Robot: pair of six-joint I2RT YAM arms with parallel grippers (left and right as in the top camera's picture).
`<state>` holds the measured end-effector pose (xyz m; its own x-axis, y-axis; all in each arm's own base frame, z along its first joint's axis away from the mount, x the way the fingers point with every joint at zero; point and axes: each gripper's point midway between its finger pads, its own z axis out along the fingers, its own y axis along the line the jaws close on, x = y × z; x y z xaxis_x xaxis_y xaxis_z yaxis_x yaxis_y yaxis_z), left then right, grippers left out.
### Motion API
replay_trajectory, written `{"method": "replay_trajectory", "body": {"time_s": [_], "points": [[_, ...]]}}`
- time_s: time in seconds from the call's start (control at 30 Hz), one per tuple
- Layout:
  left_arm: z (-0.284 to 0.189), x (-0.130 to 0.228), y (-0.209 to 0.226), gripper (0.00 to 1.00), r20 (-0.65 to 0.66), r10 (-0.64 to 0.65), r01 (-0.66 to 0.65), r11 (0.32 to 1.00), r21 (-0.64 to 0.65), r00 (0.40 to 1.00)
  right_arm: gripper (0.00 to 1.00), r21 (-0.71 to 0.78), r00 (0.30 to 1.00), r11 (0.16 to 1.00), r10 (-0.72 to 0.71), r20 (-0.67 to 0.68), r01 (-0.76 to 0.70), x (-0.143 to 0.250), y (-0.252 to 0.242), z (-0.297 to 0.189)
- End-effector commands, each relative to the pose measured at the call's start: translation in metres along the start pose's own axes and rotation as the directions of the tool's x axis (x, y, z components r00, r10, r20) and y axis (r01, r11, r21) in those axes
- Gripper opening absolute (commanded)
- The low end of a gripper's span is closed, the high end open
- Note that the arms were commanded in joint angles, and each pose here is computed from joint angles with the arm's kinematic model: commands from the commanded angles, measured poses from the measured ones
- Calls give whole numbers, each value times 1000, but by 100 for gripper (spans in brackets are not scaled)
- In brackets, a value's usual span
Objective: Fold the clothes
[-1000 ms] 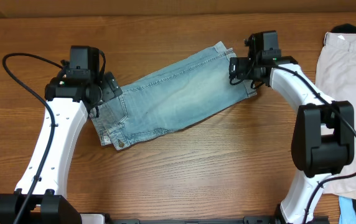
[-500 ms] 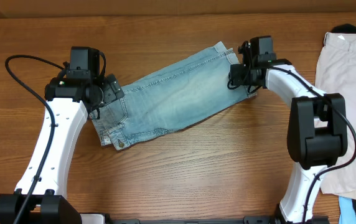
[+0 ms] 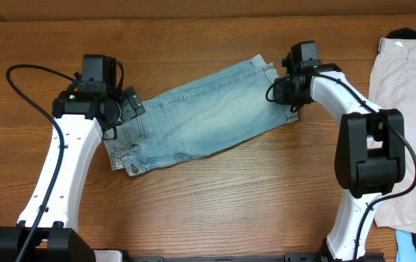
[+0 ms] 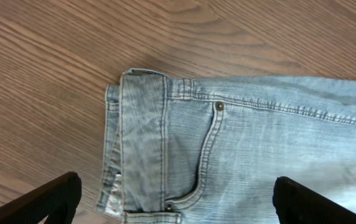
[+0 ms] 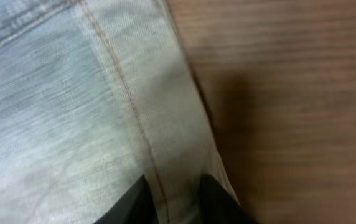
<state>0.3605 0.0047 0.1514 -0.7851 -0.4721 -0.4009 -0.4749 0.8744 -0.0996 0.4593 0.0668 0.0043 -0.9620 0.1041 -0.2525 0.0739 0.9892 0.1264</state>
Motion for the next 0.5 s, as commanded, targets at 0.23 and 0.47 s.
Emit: {"method": "replay_trajectory", "body": {"time_s": [0.23,0.47], "points": [[13,6,-9,100,-56,27,-25,999,35,998,27,529,869,777,475,-138,-340,99,-88,-10],[37,34,-10,100,-204,93,-86,995,43,975,29,526,766,721,615,-187,-451,113,-118,-19]]}}
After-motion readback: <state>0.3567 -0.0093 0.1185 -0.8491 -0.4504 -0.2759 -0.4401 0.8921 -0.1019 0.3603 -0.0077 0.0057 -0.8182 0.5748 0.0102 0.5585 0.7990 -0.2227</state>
